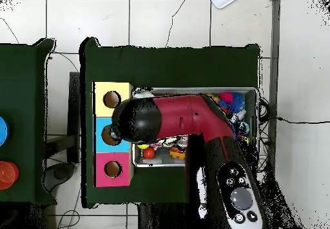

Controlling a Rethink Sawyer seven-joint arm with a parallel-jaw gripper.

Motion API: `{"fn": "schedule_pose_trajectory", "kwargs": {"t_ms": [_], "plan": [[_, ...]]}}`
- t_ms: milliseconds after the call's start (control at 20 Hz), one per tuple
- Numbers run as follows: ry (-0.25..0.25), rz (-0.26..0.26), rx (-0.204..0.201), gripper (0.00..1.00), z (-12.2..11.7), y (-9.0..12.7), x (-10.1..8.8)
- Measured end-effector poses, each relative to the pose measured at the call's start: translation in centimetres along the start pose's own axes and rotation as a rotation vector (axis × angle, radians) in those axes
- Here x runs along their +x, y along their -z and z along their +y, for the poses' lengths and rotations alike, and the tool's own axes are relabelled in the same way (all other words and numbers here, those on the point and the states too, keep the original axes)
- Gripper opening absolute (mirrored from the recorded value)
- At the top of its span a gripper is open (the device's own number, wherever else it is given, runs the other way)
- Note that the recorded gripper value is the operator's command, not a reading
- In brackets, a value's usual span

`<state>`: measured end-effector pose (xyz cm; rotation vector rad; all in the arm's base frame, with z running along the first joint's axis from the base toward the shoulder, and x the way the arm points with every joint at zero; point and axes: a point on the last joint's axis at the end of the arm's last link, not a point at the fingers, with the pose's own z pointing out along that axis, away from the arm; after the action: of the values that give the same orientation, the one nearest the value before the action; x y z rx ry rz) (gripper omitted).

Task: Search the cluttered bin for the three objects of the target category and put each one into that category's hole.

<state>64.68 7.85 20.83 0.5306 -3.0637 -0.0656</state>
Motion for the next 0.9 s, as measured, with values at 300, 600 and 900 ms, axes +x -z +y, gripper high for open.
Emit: {"fn": "schedule_pose_trajectory", "kwargs": {"t_ms": [300,600,900], "plan": [[-0.026,-0.033,0.01,1.0,-0.6,-0.4,0.0],[-0.094,-0.082,0.037,1.0,-4.9,-0.9,0.8],[-0.171,-0.082,0.049,1.0,-9.3,-1.9,2.6]]}}
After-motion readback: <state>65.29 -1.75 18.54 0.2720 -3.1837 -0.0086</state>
